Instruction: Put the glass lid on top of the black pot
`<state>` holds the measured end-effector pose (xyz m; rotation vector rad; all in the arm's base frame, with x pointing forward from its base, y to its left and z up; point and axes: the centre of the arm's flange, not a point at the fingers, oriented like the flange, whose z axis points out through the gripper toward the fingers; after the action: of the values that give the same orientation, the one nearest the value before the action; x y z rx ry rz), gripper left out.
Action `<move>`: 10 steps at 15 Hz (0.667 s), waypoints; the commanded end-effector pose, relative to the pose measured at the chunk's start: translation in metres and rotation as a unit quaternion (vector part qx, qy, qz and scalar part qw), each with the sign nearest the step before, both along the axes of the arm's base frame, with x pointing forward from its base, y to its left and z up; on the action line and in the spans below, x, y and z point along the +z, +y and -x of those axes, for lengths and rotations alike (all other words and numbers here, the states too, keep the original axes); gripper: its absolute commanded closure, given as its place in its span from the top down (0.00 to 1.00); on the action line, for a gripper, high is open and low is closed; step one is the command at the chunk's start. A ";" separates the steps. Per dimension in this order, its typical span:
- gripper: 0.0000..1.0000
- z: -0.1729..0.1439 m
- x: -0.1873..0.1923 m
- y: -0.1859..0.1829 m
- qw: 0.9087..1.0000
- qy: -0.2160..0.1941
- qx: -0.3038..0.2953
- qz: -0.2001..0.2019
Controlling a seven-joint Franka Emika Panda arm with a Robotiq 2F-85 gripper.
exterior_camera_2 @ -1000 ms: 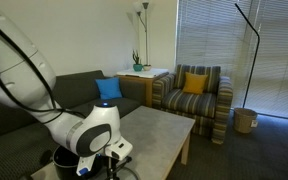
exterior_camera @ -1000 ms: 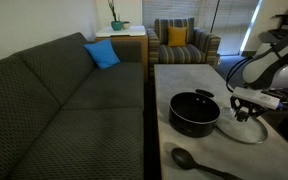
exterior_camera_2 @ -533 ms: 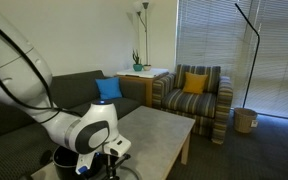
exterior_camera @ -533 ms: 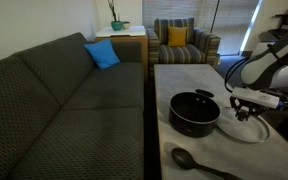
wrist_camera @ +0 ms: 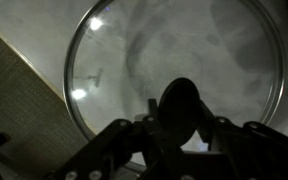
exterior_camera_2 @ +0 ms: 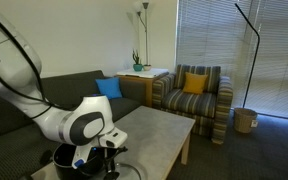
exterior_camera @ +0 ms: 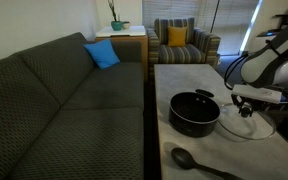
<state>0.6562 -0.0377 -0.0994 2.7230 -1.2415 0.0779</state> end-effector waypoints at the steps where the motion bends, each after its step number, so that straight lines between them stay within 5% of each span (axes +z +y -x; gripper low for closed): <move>1: 0.14 0.014 0.040 0.000 1.000 -0.008 0.015 0.016; 10: 0.14 0.024 0.107 0.007 0.998 -0.023 0.028 0.054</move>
<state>0.6537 -0.0396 -0.0344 2.6860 -1.1750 0.1894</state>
